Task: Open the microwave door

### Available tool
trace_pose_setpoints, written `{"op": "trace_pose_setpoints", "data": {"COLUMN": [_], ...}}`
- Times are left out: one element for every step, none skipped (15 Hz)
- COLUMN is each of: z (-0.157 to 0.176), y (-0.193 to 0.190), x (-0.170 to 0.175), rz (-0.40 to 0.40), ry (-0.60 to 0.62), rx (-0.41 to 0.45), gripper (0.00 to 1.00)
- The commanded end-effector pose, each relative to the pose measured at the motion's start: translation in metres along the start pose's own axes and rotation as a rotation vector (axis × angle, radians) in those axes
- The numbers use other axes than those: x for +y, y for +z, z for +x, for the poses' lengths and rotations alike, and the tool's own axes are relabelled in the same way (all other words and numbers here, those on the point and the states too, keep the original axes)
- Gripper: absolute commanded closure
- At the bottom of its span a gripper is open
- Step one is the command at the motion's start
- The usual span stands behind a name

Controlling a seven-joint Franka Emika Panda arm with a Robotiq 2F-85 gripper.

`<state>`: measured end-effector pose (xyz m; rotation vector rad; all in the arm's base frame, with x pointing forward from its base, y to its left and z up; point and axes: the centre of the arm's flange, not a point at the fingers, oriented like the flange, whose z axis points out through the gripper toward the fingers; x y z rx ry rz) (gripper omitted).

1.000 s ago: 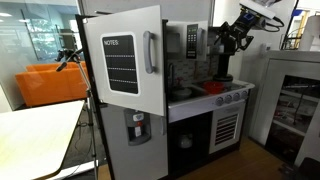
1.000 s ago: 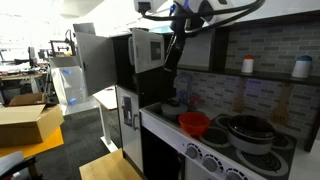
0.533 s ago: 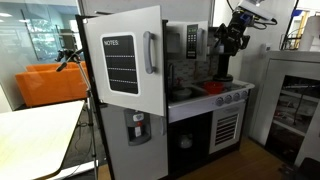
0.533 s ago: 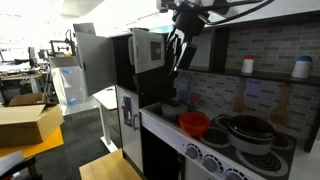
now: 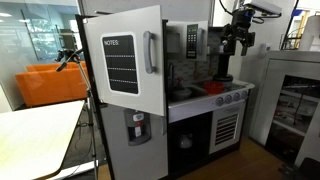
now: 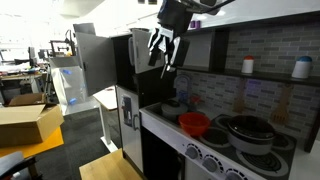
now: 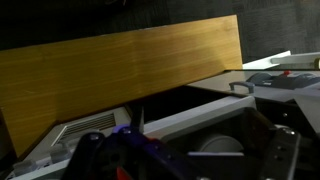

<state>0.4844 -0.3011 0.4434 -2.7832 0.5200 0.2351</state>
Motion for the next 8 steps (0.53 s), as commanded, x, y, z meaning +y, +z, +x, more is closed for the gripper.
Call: {"op": "trace_pose_setpoints", "data": {"z": [-0.028,-0.032,-0.035,-0.037,-0.024,-0.028,-0.029,-0.030], "y": [0.009,0.011,0.013,0.013,0.010,0.010,0.010,0.010], "x": [0.001,0.002,0.003,0.004,0.004,0.005,0.005,0.005], "rz": [-0.026,-0.016,0.010,0.026,0.007,0.012,0.014,0.014], "ry": [-0.043,-0.040,-0.029,-0.001,-0.011,-0.008,-0.007,-0.007], "rx": [0.024,0.029,0.036,0.043,0.001,0.005,0.009,0.009], "gripper": [0.00,0.00,0.00,0.00,0.00,0.00,0.00,0.00]}}
